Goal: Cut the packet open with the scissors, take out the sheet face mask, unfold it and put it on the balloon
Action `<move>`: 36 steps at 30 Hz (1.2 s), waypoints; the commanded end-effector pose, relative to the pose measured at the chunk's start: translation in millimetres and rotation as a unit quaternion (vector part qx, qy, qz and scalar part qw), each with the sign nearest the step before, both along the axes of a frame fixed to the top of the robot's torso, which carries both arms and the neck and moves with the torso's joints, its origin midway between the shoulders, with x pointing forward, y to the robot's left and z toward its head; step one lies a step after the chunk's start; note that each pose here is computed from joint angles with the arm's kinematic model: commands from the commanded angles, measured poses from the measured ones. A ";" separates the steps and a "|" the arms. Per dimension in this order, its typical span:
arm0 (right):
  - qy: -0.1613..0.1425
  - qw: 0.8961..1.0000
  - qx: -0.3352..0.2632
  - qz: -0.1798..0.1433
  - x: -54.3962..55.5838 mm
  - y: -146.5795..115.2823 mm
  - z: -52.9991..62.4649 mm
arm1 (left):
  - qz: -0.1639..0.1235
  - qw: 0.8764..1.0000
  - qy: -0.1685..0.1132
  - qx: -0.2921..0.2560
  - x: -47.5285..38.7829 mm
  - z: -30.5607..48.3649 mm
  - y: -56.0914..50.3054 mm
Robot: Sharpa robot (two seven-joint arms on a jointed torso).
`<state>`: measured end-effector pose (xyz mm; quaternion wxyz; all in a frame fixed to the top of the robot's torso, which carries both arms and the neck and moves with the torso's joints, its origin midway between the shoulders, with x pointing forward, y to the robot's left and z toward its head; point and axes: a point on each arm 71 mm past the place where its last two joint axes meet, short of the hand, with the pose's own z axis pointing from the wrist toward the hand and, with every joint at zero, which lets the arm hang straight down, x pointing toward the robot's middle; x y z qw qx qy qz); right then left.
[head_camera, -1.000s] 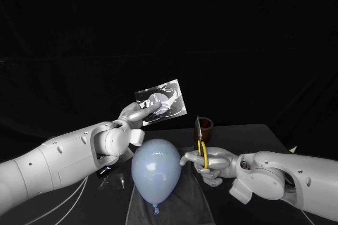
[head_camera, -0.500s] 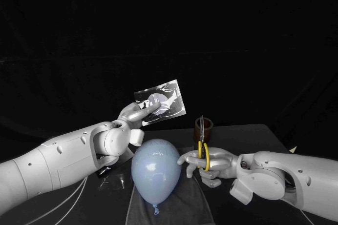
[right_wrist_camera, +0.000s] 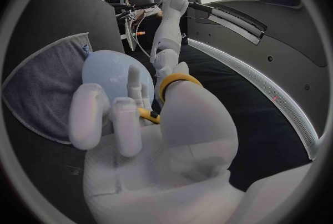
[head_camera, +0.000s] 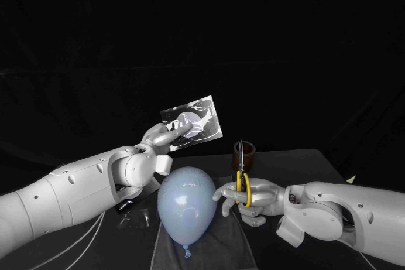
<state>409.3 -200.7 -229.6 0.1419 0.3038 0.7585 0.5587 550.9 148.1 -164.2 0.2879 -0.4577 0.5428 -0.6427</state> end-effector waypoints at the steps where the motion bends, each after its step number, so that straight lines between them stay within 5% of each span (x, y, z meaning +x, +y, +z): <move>1: -0.004 1.000 0.000 0.006 -0.7 0.9 1.0 | -0.002 1.000 -0.006 -0.002 0.0 2.0 -1.4; 24: -0.008 0.999 -0.030 0.009 2.6 0.0 -3.2 | -0.017 1.000 -0.009 -0.004 -3.0 4.2 -14.0; 36: -0.005 0.998 -0.047 0.034 0.8 2.1 -5.1 | -0.028 1.000 -0.010 0.008 -2.6 12.5 -22.7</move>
